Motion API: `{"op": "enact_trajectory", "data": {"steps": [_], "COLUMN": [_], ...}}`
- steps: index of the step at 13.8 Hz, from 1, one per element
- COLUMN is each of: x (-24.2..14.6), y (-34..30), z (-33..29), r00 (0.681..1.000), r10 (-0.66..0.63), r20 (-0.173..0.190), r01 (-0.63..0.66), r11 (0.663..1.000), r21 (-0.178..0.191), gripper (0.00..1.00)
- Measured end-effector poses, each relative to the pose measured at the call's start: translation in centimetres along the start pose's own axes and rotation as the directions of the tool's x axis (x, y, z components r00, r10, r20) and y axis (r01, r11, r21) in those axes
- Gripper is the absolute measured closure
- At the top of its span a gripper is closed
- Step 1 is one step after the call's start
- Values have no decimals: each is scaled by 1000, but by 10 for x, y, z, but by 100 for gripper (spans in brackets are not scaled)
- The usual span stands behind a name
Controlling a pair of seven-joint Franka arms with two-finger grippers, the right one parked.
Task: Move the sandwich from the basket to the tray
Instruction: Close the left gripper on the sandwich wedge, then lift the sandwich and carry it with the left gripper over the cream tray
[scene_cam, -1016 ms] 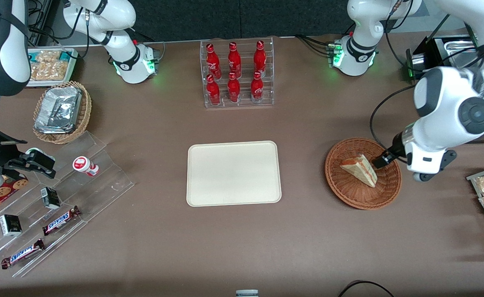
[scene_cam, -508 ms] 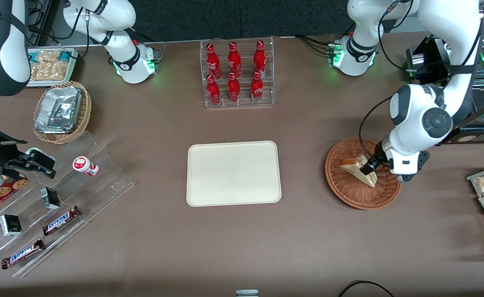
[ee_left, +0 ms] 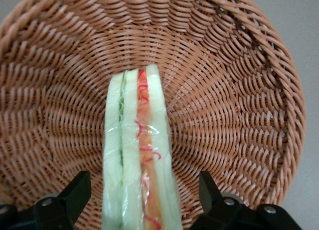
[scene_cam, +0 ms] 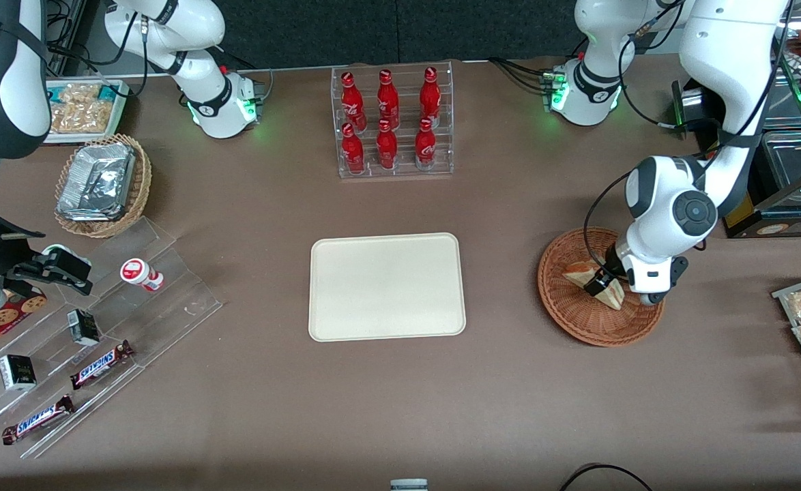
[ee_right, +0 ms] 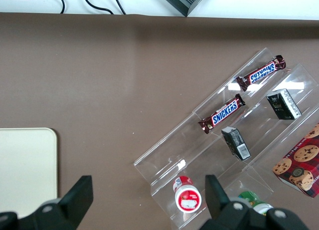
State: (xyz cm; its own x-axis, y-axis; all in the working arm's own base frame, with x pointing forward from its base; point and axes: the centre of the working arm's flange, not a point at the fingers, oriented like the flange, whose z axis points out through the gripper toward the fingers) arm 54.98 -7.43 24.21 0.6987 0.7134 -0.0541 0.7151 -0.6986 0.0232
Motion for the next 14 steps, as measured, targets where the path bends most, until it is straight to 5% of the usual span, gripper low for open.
{"op": "enact_trajectory", "data": {"steps": [5,8,12,14], "x": [-5,-15,-84,-130], "y": [7,26,97,133], "z": [3,-22,-104,-140], "r00": [1000,999,983,969], "r10": [17,53,181,244], "r20": [-1,-5,38,32], "r01": [-17,-53,-181,-244], "r11": [1000,998,983,970], "r21": [-5,-16,-3,-5], "gripper": [59,80,81,81]}}
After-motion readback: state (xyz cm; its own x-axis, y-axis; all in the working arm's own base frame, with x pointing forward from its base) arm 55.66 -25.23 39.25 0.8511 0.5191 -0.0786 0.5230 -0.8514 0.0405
